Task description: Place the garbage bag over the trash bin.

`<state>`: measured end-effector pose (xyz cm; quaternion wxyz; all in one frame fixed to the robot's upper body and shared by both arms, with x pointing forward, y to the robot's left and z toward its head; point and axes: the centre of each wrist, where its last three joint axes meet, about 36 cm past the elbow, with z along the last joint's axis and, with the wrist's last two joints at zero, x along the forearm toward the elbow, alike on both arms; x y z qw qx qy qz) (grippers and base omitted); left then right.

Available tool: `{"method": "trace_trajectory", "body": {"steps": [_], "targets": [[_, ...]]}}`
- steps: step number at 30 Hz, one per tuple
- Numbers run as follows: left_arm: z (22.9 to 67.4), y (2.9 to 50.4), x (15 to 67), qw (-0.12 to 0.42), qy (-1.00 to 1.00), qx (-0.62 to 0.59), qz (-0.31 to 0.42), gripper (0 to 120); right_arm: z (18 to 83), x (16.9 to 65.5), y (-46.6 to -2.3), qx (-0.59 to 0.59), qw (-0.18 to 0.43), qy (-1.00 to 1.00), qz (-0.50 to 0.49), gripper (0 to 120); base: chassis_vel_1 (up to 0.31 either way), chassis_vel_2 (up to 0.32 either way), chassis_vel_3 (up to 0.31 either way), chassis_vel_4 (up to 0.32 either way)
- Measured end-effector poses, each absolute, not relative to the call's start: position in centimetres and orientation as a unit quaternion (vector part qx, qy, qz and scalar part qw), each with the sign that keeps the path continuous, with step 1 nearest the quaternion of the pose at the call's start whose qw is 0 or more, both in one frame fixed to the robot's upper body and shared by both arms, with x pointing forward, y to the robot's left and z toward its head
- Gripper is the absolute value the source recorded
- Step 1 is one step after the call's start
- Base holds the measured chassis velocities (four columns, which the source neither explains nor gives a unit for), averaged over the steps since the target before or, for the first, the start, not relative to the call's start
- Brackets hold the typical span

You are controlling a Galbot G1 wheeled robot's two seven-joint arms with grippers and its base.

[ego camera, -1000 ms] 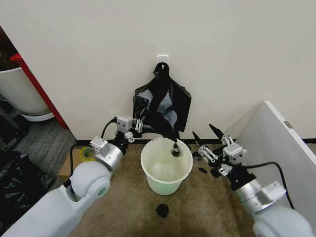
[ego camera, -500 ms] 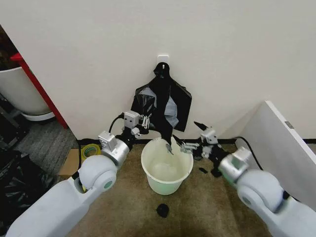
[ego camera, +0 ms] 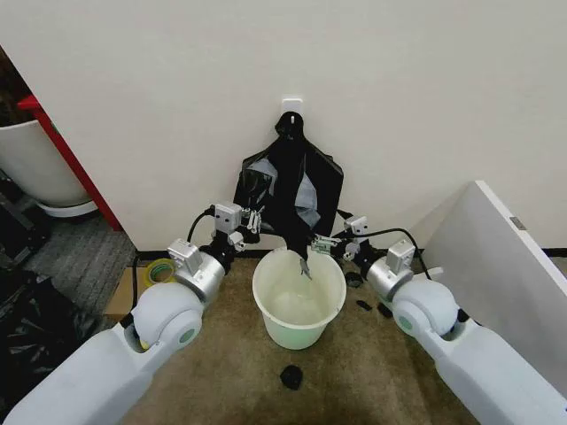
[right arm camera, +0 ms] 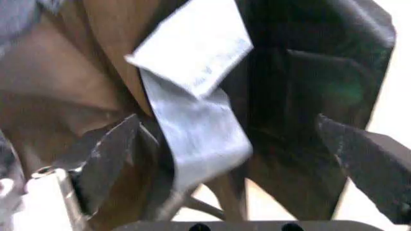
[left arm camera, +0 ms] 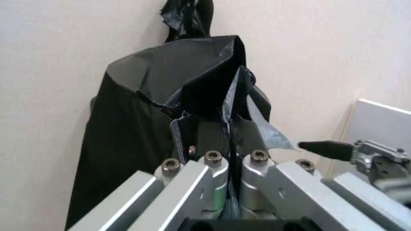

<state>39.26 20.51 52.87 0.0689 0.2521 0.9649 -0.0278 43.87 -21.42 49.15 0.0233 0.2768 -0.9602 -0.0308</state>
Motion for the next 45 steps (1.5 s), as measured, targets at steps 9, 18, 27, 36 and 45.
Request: {"method": "trace_trajectory", "body": {"steps": [9, 18, 27, 36, 45], "targets": [[53.1, 20.7, 38.9, 0.072, 0.965, 0.251, -0.025, 0, 49.5, 44.5, -20.1, 0.300, 0.045, -0.949, -0.084, 64, 0.000, 0.000, 0.000, 0.000], [53.2, 20.9, 38.7, 0.073, 0.965, 0.252, -0.023, 0, 49.6, 44.8, -20.4, 0.283, 0.053, -0.952, -0.102, 29, 0.000, 0.000, 0.000, 0.000], [53.3, 21.0, 38.5, 0.074, 0.965, 0.252, -0.023, 0, 49.4, 43.9, -21.5, 0.261, 0.054, -0.958, -0.105, 0, 0.000, 0.000, 0.000, 0.000], [53.1, 21.2, 36.7, 0.067, 0.963, 0.258, -0.030, 0, 50.1, 41.6, -23.4, 0.236, 0.047, -0.963, -0.118, 0, 0.000, 0.000, 0.000, 0.000], [52.6, 20.0, 32.4, 0.052, 0.955, 0.282, -0.074, 0, 52.9, 36.6, -25.4, 0.238, 0.007, -0.964, -0.118, 0, 0.000, 0.000, 0.000, 0.000]]}}
